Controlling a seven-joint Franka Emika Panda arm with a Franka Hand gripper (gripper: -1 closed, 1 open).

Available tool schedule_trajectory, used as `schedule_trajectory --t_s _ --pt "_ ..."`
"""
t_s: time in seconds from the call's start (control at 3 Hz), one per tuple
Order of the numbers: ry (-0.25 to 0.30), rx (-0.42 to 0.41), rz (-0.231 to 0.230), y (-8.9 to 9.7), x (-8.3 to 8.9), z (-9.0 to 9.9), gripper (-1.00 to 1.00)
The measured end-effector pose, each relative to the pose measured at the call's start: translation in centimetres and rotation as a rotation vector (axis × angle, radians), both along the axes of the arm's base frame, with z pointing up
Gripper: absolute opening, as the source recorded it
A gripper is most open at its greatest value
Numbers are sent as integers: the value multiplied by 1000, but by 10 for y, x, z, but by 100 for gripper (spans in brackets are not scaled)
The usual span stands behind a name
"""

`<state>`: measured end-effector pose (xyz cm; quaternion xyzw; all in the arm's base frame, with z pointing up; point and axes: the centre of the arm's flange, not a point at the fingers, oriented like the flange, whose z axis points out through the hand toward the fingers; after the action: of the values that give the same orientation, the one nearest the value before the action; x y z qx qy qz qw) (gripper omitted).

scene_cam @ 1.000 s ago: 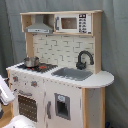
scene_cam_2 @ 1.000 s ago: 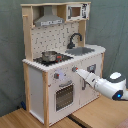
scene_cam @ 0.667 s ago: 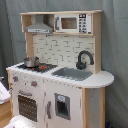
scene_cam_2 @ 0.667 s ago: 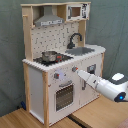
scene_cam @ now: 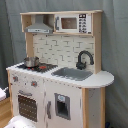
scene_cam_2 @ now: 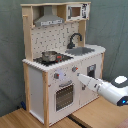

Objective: Play with the kitchen

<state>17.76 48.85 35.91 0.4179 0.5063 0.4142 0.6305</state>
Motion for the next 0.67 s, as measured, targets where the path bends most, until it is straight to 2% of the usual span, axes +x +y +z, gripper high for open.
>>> schedule_trajectory --t_s 0.67 --pt "5 -213 13 29 -22 -3 100"
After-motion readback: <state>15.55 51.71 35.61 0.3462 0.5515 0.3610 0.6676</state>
